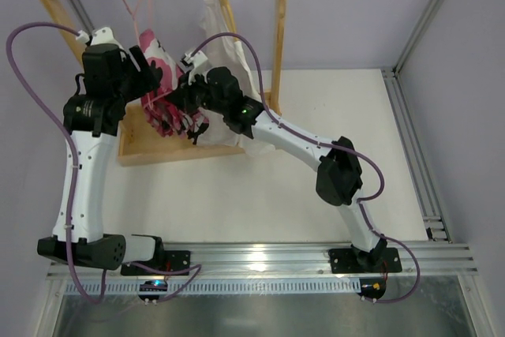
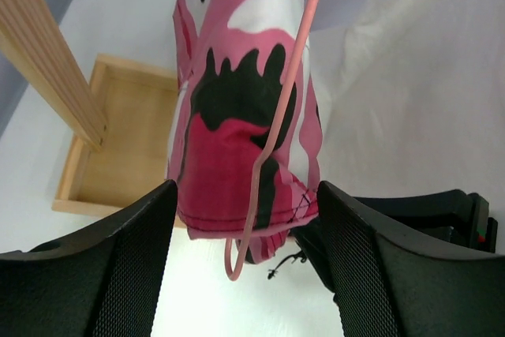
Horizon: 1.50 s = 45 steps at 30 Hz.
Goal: Place the trousers on the hanger
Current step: Hang the hanger with trousers onto the clothesline
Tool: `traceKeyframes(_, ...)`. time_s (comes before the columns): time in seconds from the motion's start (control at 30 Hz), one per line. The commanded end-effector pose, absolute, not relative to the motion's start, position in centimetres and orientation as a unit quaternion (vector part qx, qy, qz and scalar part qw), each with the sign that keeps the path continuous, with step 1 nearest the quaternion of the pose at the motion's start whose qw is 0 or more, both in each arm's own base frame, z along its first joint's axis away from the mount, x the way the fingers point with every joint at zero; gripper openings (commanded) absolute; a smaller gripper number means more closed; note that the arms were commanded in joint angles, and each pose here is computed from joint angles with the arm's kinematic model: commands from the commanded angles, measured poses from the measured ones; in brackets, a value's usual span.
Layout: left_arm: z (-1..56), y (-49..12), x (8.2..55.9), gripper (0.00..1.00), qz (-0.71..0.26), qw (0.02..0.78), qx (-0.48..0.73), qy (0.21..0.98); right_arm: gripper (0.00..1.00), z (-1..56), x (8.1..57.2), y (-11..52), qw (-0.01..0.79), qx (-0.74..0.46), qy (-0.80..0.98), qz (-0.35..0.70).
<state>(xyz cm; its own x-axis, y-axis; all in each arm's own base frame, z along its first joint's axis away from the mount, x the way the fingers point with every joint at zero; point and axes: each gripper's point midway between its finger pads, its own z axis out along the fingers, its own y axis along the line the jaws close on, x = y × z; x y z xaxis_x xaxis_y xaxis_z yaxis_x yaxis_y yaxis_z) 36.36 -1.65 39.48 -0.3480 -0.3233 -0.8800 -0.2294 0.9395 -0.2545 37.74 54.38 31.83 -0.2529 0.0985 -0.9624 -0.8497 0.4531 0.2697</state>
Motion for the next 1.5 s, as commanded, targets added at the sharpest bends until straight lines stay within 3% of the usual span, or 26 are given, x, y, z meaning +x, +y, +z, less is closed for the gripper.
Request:
traceKeyframes(0.0,38.6,-2.9,35.9,0.71,-0.086,0.537,-0.181,0.82,0.04,36.9,36.8,53.5,0.567,-0.269,0.632,0.455)
traceKeyframes(0.2,36.1,-3.1,36.4,0.66,-0.087,0.507,-0.196,0.835,0.04,37.0,35.9,53.7,0.566,-0.269,0.632,0.456)
traceKeyframes(0.3,35.8,-3.1,36.7,0.57,-0.083,0.502,-0.196,0.838,0.04,37.0,35.6,53.8,0.567,-0.271,0.633,0.453)
traceKeyframes(0.43,35.9,-3.6,36.7,0.33,-0.097,0.498,-0.197,0.839,0.04,37.2,35.3,53.6,0.57,-0.269,0.633,0.45)
traceKeyframes(0.5,36.0,-3.6,36.4,0.29,-0.1,0.494,-0.201,0.84,0.04,37.2,35.4,53.5,0.572,-0.269,0.633,0.447)
traceKeyframes(0.73,37.4,-3.7,34.4,0.0,-0.1,0.472,-0.202,0.852,0.04,38.8,36.8,53.3,0.603,-0.267,0.623,0.421)
traceKeyframes(1.0,37.2,-3.7,32.5,0.0,-0.089,0.427,-0.194,0.879,0.04,41.3,38.6,52.9,0.638,-0.243,0.61,0.403)
traceKeyframes(1.3,37.5,-6.8,32.2,0.01,-0.161,0.426,-0.123,0.882,0.04,38.7,41.4,52.5,0.633,-0.218,0.638,0.381)
traceKeyframes(1.47,37.0,-7.7,32.5,0.11,-0.185,0.413,-0.115,0.885,0.04,38.6,42.0,52.2,0.633,-0.217,0.639,0.38)
